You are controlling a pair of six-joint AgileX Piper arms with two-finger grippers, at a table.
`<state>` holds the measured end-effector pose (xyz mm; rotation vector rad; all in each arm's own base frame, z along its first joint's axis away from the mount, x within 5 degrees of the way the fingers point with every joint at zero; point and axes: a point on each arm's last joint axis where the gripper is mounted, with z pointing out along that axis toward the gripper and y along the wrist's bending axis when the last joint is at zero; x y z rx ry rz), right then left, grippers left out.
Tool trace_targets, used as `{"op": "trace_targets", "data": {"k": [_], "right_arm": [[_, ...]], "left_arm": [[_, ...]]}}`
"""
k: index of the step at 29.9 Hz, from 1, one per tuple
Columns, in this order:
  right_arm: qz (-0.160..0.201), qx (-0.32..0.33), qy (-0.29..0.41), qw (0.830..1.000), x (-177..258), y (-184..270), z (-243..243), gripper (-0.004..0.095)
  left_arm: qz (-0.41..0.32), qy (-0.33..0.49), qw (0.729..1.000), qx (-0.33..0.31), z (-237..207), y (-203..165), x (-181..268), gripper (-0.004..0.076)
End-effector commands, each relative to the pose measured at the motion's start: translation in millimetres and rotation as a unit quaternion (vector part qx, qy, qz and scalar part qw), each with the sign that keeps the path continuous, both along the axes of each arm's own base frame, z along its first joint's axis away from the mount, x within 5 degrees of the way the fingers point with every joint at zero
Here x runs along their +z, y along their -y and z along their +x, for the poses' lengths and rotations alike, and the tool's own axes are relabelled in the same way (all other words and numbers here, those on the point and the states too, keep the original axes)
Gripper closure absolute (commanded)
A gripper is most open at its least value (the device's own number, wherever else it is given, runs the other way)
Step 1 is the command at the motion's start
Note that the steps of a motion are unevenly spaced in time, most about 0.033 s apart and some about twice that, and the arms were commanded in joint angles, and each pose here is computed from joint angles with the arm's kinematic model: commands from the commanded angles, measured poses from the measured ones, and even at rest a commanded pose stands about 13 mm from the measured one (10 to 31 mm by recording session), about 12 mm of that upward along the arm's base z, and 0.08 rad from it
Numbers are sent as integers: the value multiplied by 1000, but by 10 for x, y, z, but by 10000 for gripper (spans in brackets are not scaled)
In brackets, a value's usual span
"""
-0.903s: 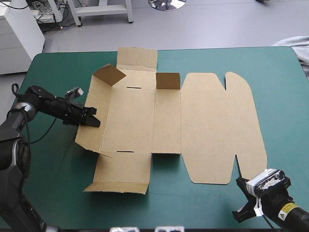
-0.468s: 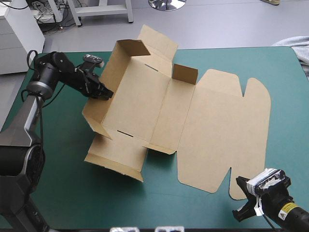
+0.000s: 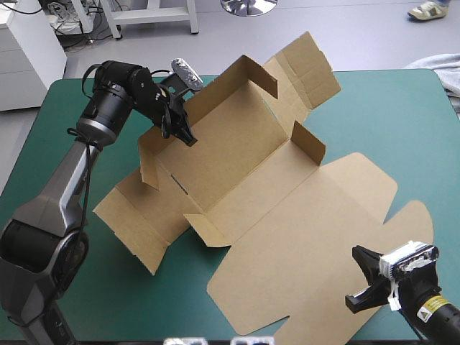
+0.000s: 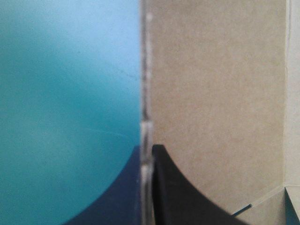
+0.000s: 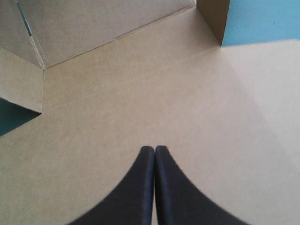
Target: Fold the box
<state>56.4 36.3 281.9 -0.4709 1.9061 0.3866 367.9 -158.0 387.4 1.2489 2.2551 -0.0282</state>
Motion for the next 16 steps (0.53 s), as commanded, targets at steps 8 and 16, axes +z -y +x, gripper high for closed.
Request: {"op": "trace_targets", "data": {"k": [8, 16], "right_arm": [[36, -14, 84, 996, 349, 21, 11, 921], [23, -9, 83, 996, 337, 20, 7, 921]], "left_arm": [[130, 185, 972, -67, -348, 390, 472, 734], [145, 317, 922, -166, -582, 921, 637, 734]]}}
